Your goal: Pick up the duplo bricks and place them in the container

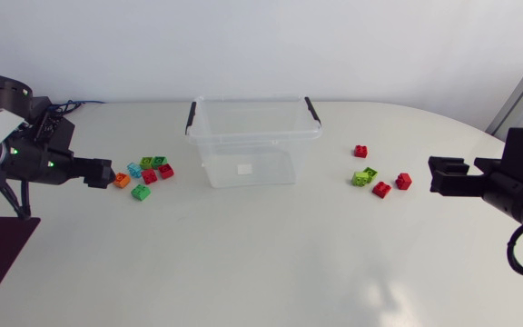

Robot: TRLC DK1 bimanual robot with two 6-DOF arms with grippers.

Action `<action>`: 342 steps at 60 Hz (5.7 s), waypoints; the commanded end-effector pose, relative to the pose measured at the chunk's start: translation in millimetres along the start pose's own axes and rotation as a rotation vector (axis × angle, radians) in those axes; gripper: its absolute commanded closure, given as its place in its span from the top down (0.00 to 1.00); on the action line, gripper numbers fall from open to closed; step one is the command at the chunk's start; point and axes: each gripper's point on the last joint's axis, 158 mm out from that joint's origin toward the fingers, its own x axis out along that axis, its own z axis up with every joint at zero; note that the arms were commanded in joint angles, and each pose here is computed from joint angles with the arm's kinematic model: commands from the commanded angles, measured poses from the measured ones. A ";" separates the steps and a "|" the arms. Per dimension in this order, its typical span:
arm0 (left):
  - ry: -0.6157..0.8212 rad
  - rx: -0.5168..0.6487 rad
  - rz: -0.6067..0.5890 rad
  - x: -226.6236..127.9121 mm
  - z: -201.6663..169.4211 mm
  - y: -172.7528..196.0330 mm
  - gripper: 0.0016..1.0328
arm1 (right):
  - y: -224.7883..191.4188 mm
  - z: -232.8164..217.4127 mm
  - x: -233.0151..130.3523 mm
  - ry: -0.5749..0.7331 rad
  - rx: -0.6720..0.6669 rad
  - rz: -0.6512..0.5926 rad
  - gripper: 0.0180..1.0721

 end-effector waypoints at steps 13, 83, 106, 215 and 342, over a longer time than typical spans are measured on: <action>0.174 0.131 -0.072 55.4 -0.9 21.8 0.93 | 6.3 -8.3 17.3 0.174 -0.003 0.018 0.95; 0.466 0.310 -0.103 155.1 -4.7 43.1 0.37 | 35.7 -16.2 130.5 0.426 -0.172 0.153 0.95; 0.355 0.316 -0.129 117.8 29.7 27.7 0.35 | 24.0 -4.0 153.6 0.416 -0.116 0.137 0.95; -0.277 0.319 -0.320 -51.0 191.7 -146.0 0.95 | 27.1 -74.5 332.4 0.716 0.039 -0.108 0.89; 0.027 0.293 -0.330 79.3 -46.0 -36.5 0.94 | 274.7 89.3 162.6 0.301 -0.318 0.319 0.76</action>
